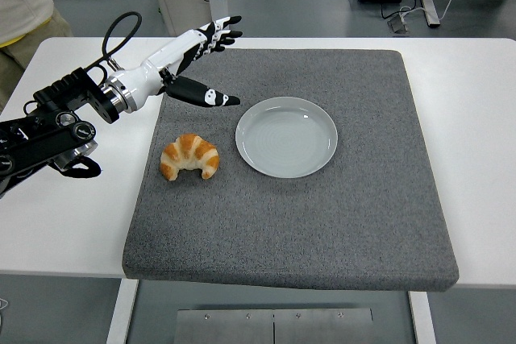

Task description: Place the bread on the plate

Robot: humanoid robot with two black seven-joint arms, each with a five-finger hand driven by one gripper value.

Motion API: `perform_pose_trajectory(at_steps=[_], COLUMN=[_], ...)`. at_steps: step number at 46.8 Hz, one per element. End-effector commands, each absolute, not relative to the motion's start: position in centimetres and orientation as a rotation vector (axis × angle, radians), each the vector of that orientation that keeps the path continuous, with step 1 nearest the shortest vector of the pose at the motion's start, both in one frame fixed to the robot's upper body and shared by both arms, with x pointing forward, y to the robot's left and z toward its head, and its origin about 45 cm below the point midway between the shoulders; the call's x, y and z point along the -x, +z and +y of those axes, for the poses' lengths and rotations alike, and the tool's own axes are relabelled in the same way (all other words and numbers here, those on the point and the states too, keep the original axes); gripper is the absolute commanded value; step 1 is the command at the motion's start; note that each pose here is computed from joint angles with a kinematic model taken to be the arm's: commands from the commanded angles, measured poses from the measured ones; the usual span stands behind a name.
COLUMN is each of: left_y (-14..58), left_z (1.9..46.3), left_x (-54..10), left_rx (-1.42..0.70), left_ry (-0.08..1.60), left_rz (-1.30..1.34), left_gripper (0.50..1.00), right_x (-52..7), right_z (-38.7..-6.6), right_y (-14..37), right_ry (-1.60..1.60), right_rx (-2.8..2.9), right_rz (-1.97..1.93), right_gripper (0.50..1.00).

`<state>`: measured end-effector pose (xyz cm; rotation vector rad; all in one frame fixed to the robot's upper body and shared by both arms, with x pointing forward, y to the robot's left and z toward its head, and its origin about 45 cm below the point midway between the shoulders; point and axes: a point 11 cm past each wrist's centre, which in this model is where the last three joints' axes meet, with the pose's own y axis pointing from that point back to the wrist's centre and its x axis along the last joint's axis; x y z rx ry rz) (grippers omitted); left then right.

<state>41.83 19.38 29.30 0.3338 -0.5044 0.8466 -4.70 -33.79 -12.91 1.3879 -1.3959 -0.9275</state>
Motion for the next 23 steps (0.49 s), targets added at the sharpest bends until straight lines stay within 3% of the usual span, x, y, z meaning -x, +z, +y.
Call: perform_pose_trajectory(at_steps=[1, 23], left_y=[28.7, 28.1], left_z=[20.0, 22.0], left_x=[-41.3, -38.2], left_rx=[-0.421, -0.620], left_ry=[0.855, 0.766], left_rz=[-0.465, -0.611], left_gripper=[0.964, 0.966], right_x=[4.7, 4.7], right_z=[-33.8, -33.8], right_y=[-12.9, -12.9], right_ry=[-0.927, -0.927], right_rx=[-1.388, -1.388], right_rz=[-1.396, -1.396], right_gripper=[1.000, 1.000])
